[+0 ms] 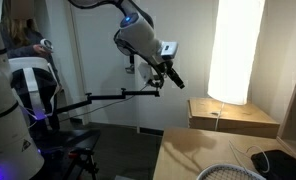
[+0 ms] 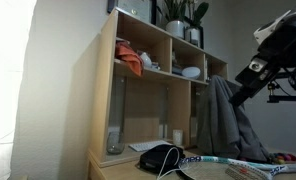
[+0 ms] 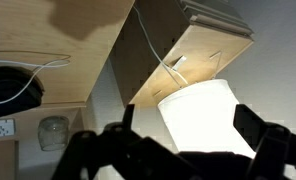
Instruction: Move the tennis rack slightly to the right. Pick up the orange towel from the top compartment and put it on the table.
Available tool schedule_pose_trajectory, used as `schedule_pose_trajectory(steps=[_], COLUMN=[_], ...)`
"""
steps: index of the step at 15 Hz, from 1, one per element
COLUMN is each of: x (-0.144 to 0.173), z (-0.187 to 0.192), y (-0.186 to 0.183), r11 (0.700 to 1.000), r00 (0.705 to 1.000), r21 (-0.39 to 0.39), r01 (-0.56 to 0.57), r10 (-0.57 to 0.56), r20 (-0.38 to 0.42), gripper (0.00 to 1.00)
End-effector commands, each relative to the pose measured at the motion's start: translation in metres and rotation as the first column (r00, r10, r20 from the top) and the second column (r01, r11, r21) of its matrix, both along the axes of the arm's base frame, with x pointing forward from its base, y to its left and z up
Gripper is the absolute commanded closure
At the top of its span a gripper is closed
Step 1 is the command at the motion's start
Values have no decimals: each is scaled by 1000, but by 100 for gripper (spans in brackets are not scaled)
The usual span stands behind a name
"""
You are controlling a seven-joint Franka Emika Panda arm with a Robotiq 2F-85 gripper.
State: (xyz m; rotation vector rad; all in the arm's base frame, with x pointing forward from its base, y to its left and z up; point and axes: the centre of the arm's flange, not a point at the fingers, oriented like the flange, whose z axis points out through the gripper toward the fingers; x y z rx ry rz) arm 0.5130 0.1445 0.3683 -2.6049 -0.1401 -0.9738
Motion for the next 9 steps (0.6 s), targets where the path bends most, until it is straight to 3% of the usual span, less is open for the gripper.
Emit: schedule_pose_trajectory(steps=[1,9], x=[0,39], z=[0,-48], y=[0,5], r11=[1000,997], r00=[1000,993], r21=[0,-40], r01=[0,73], r10=[0,-77], r20=[0,-87], gripper=[0,0])
